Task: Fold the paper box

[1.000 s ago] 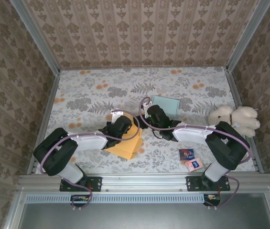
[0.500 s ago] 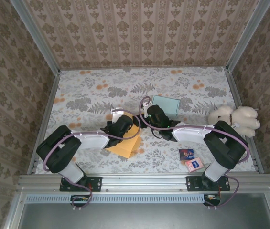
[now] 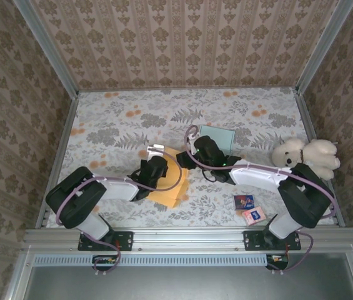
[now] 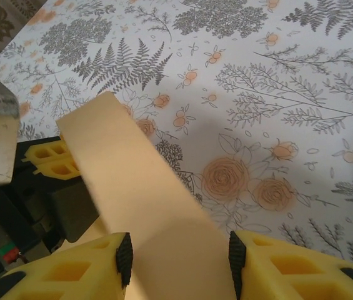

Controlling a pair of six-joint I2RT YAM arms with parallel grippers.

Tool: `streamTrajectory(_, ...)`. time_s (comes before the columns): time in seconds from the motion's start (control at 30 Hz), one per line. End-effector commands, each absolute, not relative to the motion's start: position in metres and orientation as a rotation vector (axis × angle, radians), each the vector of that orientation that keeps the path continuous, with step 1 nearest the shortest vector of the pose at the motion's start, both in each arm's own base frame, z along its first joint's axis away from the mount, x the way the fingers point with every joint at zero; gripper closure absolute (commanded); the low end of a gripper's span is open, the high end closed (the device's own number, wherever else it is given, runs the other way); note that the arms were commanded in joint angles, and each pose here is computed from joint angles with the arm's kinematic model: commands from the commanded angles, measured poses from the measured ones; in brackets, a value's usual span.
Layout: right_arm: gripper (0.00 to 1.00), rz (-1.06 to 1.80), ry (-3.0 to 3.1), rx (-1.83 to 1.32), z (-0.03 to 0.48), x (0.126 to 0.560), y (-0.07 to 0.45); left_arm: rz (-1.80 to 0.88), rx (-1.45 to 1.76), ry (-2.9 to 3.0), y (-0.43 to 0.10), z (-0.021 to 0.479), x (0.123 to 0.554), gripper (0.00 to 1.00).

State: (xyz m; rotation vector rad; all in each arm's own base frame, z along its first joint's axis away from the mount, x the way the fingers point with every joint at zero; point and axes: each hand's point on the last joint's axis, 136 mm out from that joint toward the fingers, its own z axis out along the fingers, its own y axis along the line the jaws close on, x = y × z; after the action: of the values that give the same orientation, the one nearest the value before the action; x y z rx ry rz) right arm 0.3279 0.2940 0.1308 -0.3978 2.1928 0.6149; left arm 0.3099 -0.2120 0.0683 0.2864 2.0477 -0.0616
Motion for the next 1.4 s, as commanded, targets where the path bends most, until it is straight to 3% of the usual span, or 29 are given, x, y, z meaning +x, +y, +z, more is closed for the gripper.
streamTrajectory(0.0,0.52,0.601,2.190,-0.405,0.153,0.327,0.276,-0.096,0.490,2.085,-0.218,0.048,0.289,1.00)
streamTrajectory(0.2,0.52,0.593,2.210,-0.351,0.159,0.354,0.243,-0.183,0.575,2.042,-0.229,0.055,0.280,1.00)
streamTrajectory(0.4,0.53,0.698,2.330,-0.485,0.122,0.370,0.267,-0.221,0.634,2.020,-0.239,0.055,0.276,1.00)
streamTrajectory(0.9,0.59,1.026,2.457,-0.797,0.049,0.317,0.328,-0.269,0.693,1.987,-0.251,0.056,0.274,1.00)
streamTrajectory(1.37,0.62,1.264,2.288,-0.930,0.058,0.302,0.350,-0.431,0.889,1.953,-0.294,0.055,0.252,1.00)
